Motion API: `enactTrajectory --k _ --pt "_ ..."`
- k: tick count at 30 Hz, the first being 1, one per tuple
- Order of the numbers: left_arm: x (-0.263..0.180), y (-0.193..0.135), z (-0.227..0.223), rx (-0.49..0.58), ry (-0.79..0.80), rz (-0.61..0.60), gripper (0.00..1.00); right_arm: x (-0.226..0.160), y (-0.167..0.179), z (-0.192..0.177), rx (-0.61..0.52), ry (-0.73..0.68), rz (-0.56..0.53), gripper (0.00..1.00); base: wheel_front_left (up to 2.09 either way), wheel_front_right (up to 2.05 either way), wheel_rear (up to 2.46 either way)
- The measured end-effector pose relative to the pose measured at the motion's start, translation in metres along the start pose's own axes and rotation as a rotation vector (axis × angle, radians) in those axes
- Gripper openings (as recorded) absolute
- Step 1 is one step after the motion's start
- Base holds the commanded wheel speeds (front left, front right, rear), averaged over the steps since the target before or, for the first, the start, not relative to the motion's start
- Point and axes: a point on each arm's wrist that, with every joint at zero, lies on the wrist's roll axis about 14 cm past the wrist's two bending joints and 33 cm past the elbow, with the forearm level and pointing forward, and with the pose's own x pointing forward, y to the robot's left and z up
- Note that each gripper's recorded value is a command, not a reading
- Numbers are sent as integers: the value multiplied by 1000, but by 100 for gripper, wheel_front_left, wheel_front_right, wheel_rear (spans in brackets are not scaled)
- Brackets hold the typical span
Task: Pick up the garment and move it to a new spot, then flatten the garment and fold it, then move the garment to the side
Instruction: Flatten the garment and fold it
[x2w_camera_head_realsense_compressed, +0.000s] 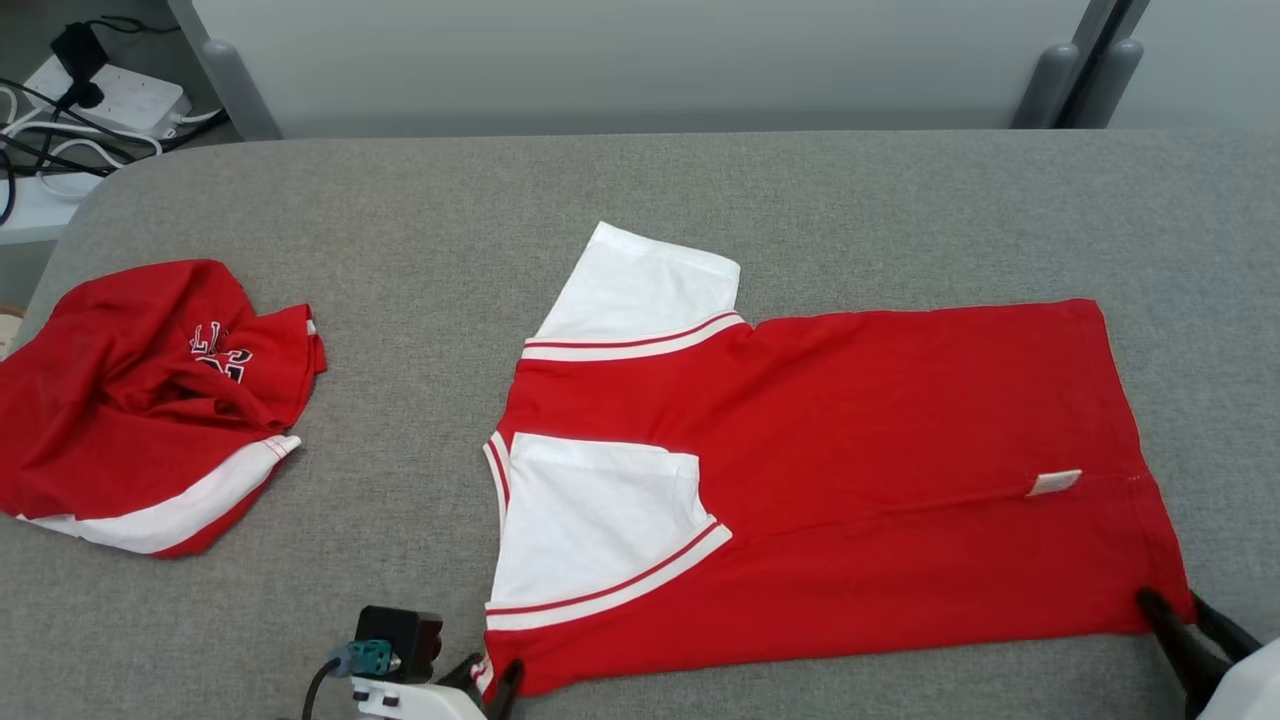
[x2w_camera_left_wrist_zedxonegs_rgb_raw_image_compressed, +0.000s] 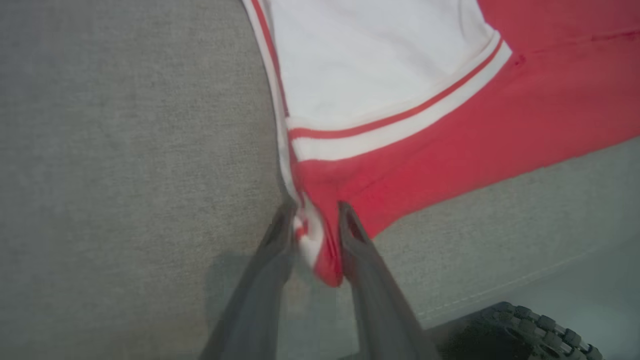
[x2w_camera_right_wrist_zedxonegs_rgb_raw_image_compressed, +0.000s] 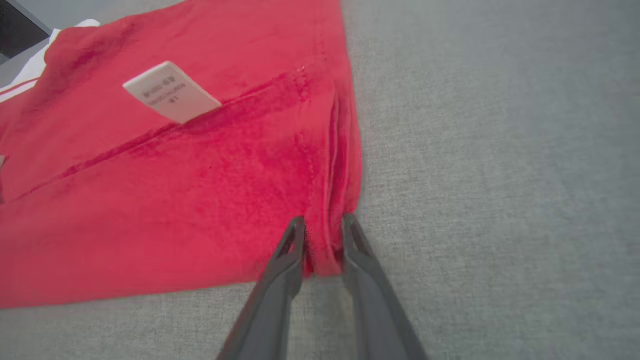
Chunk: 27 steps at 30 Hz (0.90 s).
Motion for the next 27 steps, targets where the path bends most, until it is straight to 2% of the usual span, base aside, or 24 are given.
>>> enactTrajectory --k 1,2,9,17,24,27 --pt "0 1 -2 -2 3 5 90 0 0 0 -8 -4 -1 100 0 0 0" --pt "1 2 -3 -7 2 7 100 -2 -1 2 -15 -12 -7 100 0 0 0" --pt "-4 9 17 -15 -113 33 100 -9 1 38 -76 -163 -13 100 0 0 0" --pt "-21 18 63 -10 -390 88 100 -24 21 79 -147 -377 4 100 0 0 0" --pt "-34 17 86 -20 -572 103 100 -34 41 85 -186 -453 12 100 0 0 0" --pt "-29 16 81 -19 -568 101 100 -35 55 84 -170 -475 31 100 0 0 0"
